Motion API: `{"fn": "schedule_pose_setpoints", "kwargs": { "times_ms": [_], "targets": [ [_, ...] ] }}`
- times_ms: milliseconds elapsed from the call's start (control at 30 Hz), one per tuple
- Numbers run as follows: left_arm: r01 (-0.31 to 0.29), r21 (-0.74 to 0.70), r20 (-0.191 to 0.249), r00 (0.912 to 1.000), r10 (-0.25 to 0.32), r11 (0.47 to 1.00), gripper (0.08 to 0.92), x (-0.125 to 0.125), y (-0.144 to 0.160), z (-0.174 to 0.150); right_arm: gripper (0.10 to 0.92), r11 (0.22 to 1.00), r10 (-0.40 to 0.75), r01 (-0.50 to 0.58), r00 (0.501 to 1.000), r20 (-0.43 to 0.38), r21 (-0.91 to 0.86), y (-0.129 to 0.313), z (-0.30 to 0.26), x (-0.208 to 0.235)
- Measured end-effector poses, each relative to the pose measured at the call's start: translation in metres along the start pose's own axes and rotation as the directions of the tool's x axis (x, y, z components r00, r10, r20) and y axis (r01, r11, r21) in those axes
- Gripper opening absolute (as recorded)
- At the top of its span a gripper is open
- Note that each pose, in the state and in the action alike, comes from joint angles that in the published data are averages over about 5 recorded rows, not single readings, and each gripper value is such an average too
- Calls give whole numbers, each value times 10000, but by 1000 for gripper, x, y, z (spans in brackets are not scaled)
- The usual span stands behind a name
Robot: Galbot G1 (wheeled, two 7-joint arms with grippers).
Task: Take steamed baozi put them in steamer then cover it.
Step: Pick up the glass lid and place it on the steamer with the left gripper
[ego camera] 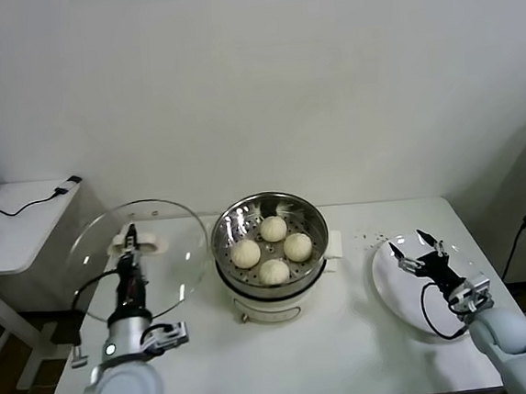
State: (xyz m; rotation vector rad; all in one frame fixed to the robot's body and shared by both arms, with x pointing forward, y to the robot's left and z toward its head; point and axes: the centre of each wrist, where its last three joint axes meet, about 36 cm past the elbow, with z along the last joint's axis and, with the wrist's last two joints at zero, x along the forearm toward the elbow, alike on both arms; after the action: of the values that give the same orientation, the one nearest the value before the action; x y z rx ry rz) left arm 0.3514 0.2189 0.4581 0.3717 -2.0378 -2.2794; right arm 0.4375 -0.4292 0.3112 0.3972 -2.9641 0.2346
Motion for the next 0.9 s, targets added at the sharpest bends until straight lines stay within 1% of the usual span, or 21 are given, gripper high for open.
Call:
{"fn": "schedule_pose_setpoints", "kwargs": {
  "times_ms": [133, 333, 600, 900],
  "targets": [
    [-181, 177, 249, 9995, 176, 9997, 142, -7, 12, -32, 823, 10000, 34, -35, 10000, 31, 47, 0, 1, -2],
    [-456, 528, 561, 9975, 426, 9976, 142, -15, 22, -85, 823, 9999, 108, -109, 9999, 17, 114, -3, 3, -3],
    [-806, 993, 1091, 9916, 697, 9918, 142, -14, 22, -152, 823, 9995, 231, -231, 9997, 17, 203, -8, 6, 0],
    [-1063, 1427, 1260, 9881, 885, 9840, 142, -20, 19, -208, 823, 9992, 327, -327, 9995, 28, 228, -11, 11, 3]
  ]
}}
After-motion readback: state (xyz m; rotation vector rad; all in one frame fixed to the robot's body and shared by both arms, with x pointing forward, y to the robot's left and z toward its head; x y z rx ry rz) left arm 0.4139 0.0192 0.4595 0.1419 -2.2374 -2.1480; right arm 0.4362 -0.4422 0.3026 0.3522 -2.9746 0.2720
